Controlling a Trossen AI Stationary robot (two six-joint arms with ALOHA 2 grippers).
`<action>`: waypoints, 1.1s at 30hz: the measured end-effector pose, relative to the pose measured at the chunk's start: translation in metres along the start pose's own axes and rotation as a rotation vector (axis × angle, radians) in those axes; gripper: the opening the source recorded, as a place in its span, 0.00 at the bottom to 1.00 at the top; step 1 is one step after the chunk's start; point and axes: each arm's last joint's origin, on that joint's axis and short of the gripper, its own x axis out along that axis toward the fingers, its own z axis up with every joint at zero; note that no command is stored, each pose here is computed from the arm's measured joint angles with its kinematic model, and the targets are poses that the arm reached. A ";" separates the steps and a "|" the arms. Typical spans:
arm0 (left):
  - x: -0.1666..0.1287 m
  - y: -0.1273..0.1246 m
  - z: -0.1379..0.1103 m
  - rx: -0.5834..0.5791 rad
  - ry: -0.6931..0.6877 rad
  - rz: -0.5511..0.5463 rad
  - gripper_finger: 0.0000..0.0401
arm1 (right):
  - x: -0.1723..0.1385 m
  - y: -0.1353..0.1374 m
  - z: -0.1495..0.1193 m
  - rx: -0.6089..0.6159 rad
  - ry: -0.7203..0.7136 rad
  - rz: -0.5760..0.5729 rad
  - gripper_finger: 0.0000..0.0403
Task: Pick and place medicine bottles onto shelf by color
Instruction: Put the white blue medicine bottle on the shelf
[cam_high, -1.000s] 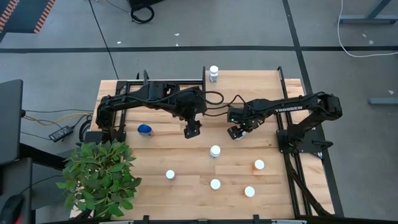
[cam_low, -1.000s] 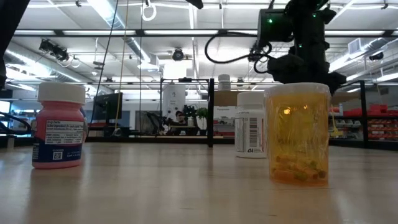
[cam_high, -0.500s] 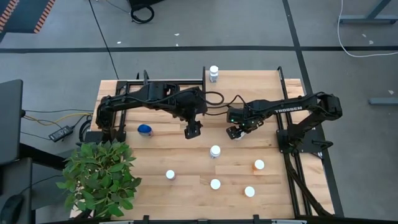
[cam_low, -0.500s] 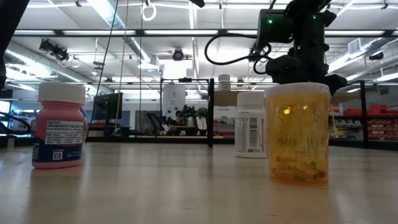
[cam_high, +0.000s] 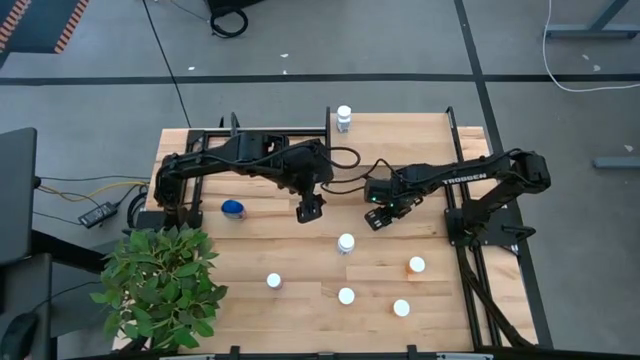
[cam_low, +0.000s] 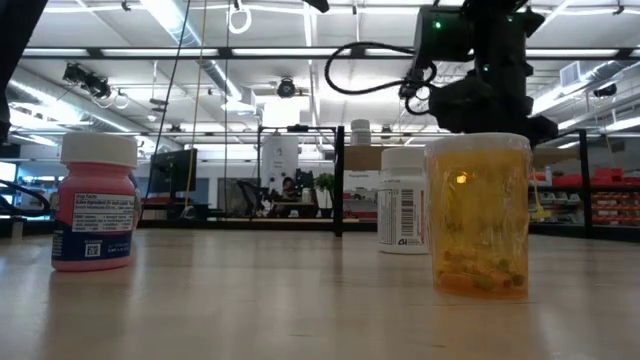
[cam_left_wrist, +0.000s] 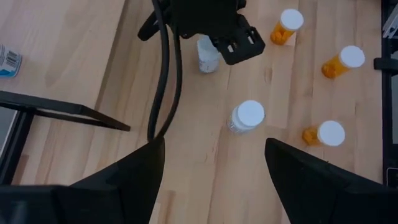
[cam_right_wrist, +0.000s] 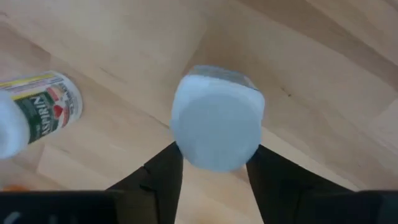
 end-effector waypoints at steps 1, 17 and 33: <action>-0.001 0.002 0.000 -0.004 0.002 0.009 0.70 | -0.003 0.002 0.001 -0.007 -0.005 0.014 0.43; -0.089 0.053 -0.016 -0.159 -0.206 0.114 0.70 | -0.105 0.029 0.032 -0.146 -0.241 0.129 0.28; -0.088 0.048 -0.017 -0.118 -0.193 0.125 0.70 | -0.054 0.042 -0.028 -0.809 -0.152 -0.079 0.67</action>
